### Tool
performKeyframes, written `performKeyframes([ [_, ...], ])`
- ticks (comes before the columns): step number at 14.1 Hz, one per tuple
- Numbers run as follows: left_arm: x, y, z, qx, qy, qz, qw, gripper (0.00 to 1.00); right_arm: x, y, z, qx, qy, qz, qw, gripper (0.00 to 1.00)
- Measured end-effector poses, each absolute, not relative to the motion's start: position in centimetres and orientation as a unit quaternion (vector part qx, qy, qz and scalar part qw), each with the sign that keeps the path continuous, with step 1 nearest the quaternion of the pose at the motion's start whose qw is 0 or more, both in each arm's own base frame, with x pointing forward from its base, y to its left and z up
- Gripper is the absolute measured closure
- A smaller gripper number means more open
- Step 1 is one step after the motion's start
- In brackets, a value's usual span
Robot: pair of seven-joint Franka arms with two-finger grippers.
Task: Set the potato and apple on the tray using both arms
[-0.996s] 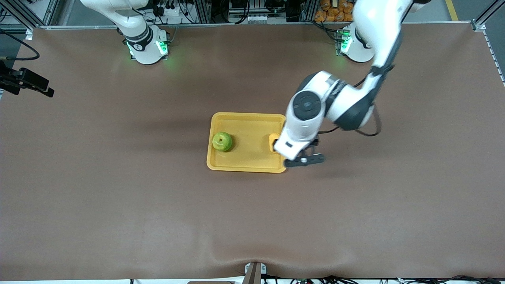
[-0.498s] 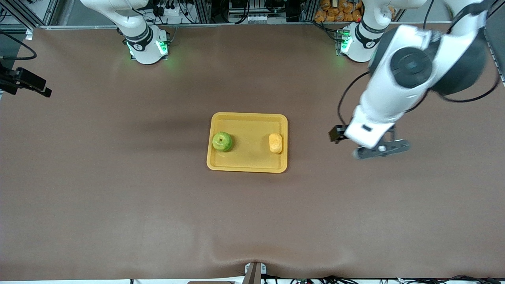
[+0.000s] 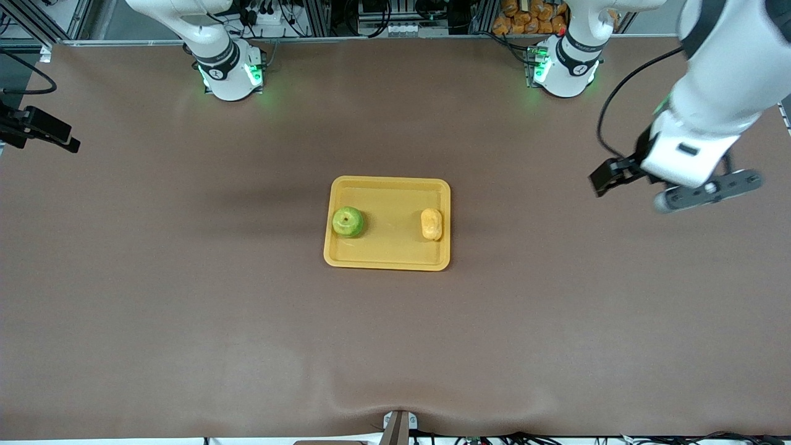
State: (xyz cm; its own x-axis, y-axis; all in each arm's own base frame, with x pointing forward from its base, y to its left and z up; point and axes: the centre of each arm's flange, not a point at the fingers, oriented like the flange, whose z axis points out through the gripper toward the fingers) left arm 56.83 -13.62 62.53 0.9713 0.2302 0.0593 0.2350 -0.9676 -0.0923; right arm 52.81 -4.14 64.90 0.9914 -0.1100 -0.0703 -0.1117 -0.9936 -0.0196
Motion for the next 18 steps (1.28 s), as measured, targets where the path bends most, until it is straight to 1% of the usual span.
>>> performKeyframes([
  [4, 55.2, -10.4, 65.3, -0.992, -0.117, -0.024, 0.046, 0.00, 52.9, -3.9, 64.8, -0.998, 0.053, 0.035, 0.012, 0.00],
  [12, 54.3, -4.7, 66.7, -0.998, -0.065, -0.009, 0.018, 0.00, 52.9, -3.8, 64.8, -0.998, 0.052, 0.036, 0.012, 0.00],
  [18, 49.9, -4.6, 66.9, -0.999, -0.046, 0.014, 0.024, 0.00, 52.9, -3.8, 64.8, -0.998, 0.053, 0.036, 0.012, 0.00],
])
